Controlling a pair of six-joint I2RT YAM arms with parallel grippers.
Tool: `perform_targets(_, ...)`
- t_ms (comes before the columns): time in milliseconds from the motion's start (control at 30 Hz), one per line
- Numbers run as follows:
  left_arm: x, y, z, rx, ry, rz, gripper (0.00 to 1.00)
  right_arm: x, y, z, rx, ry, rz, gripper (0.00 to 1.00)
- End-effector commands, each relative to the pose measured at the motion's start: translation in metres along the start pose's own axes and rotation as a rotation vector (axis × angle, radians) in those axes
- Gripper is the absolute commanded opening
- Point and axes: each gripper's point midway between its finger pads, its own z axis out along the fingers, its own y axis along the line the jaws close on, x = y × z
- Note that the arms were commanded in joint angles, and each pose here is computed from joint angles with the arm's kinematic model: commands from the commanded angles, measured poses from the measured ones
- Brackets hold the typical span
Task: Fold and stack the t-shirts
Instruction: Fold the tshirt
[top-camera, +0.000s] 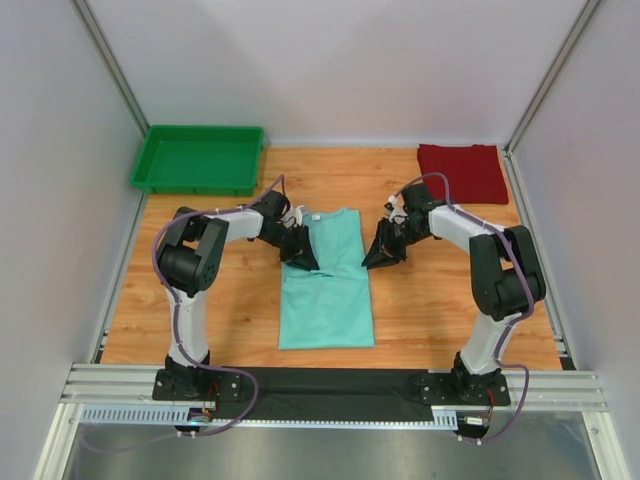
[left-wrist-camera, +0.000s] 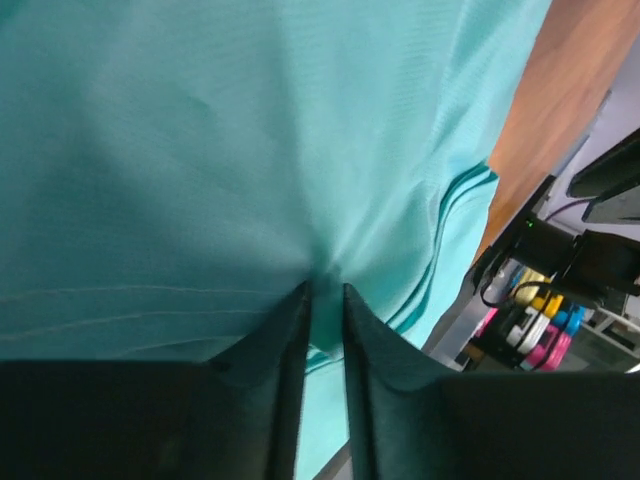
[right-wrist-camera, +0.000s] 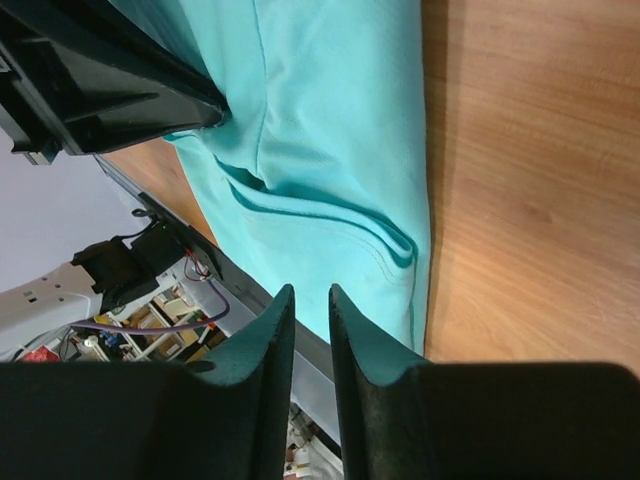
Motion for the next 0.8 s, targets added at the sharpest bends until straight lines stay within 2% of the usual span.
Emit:
perform_targets(0, -0.005, -0.001, -0.026, -0.125, -0.099, 0.136, 0.32, 0.005, 0.011, -0.014, -0.012, -0.042, -0.072, 0.27)
perform_targets(67, 0.000, -0.014, -0.046, -0.171, -0.137, 0.174, 0.39, 0.011, 0.007, -0.019, 0.015, -0.056, -0.099, 0.34)
perform_targets(100, -0.004, -0.036, -0.070, -0.169, -0.202, 0.236, 0.41, 0.020, 0.000, -0.019, 0.032, -0.042, -0.097, 0.37)
perform_targets(133, -0.006, -0.043, -0.083, -0.199, -0.239, 0.256, 0.43, 0.026, -0.005, -0.021, 0.048, -0.030, -0.111, 0.42)
perform_targets(233, -0.001, -0.069, -0.130, -0.265, -0.332, 0.308, 0.48, 0.050, -0.017, -0.025, 0.067, -0.004, -0.118, 0.49)
perform_targets(300, 0.017, -0.073, -0.151, -0.306, -0.344, 0.286, 0.52, 0.064, -0.017, -0.028, 0.050, 0.013, -0.118, 0.51)
perform_targets(333, 0.025, -0.071, -0.154, -0.314, -0.341, 0.256, 0.59, 0.079, -0.021, -0.025, 0.032, 0.048, -0.101, 0.52)
perform_targets(400, 0.056, -0.058, -0.148, -0.309, -0.300, 0.184, 0.60, 0.092, -0.024, -0.023, 0.021, 0.064, -0.098, 0.54)
perform_targets(433, 0.084, -0.042, -0.130, -0.275, -0.226, 0.083, 0.61, 0.104, -0.030, -0.022, 0.022, 0.077, -0.088, 0.54)
perform_targets(500, 0.105, -0.034, -0.121, -0.243, -0.220, 0.045, 0.59, 0.116, -0.036, -0.017, 0.020, 0.090, -0.064, 0.54)
perform_targets(533, 0.126, -0.014, -0.109, -0.263, -0.182, -0.010, 0.57, 0.120, -0.039, -0.014, 0.006, 0.087, -0.063, 0.54)
perform_targets(600, 0.126, -0.015, -0.107, -0.217, -0.235, 0.021, 0.51, 0.120, -0.038, -0.009, -0.011, 0.085, -0.055, 0.52)
perform_targets(633, 0.130, -0.015, -0.102, -0.183, -0.234, 0.028, 0.43, 0.115, -0.035, -0.008, -0.026, 0.078, -0.063, 0.45)
perform_targets(667, 0.118, -0.025, -0.102, -0.138, -0.282, 0.052, 0.37, 0.106, -0.027, -0.009, -0.046, 0.057, -0.080, 0.39)
perform_targets(700, 0.114, -0.031, -0.101, -0.109, -0.291, 0.064, 0.25, 0.096, -0.019, -0.008, -0.066, 0.030, -0.081, 0.25)
perform_targets(767, 0.098, -0.050, -0.100, -0.043, -0.306, 0.098, 0.19, 0.075, 0.001, -0.008, -0.108, 0.005, -0.088, 0.16)
